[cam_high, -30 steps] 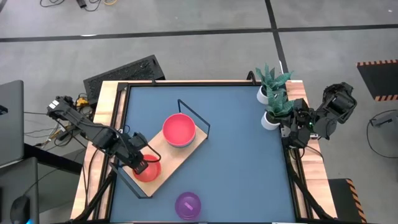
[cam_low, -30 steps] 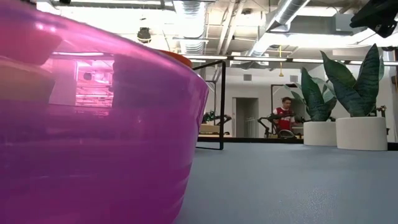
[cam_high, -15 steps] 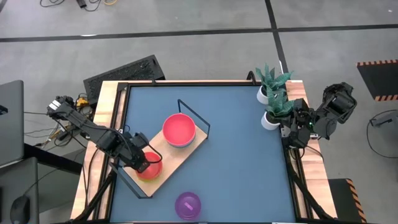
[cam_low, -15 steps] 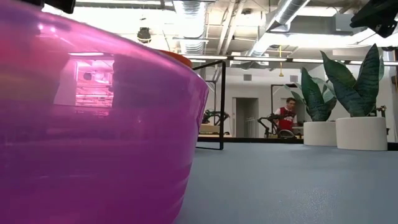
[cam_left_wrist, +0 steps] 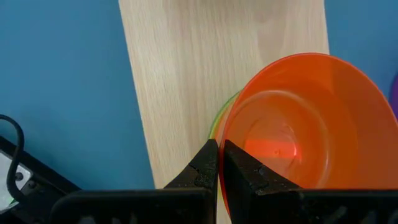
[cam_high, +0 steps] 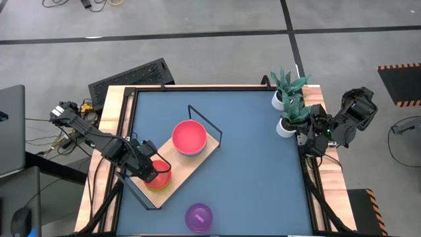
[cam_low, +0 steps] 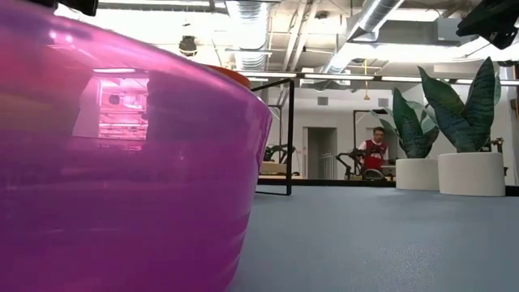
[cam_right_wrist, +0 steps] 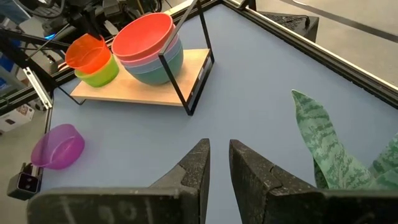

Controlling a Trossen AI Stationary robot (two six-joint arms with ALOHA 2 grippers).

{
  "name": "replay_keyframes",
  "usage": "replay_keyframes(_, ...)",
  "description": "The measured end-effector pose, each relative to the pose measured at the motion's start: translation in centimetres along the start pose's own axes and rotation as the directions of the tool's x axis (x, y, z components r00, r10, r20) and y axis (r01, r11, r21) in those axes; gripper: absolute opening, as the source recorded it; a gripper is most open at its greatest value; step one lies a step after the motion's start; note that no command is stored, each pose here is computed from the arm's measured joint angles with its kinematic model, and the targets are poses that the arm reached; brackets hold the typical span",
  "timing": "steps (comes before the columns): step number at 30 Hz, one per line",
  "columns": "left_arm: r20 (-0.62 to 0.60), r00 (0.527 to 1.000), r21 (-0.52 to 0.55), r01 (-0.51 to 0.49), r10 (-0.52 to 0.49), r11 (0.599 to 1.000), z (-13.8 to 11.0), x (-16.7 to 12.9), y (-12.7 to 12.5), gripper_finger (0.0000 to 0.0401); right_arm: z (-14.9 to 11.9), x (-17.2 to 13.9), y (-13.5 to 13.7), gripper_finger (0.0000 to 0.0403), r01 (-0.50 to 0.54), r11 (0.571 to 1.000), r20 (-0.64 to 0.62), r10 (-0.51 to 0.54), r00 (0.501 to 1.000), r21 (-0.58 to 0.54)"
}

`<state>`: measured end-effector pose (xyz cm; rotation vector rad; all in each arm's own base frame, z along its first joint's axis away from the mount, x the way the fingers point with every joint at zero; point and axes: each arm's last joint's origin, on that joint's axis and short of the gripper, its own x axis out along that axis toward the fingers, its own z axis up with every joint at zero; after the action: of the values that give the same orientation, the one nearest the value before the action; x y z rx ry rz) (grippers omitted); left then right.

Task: Place and stack bowls onto a shelf
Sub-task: Stack the small orange bowl on top of the yellow bowl on the shelf

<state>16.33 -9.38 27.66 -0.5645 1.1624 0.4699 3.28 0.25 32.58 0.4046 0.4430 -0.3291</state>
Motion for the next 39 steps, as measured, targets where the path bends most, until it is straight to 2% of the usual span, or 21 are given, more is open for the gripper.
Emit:
replay_keyframes(12, 0.035, 0.999, 0.002, -0.001, 0.001, 1.0, -0.73, -0.21, -0.26, 0.0, -0.02, 0.0, -0.03, 0.0088, 0.002, 1.0, -0.002, -0.002, 1.0, -0.005)
replay_keyframes(39, 0.018, 1.0, 0.006, -0.011, 0.011, 1.0, -0.98, -0.25, -0.18, 0.0, -0.03, 0.0, -0.03, 0.0088, 0.0, 1.0, -0.005, 0.0, 1.0, -0.005)
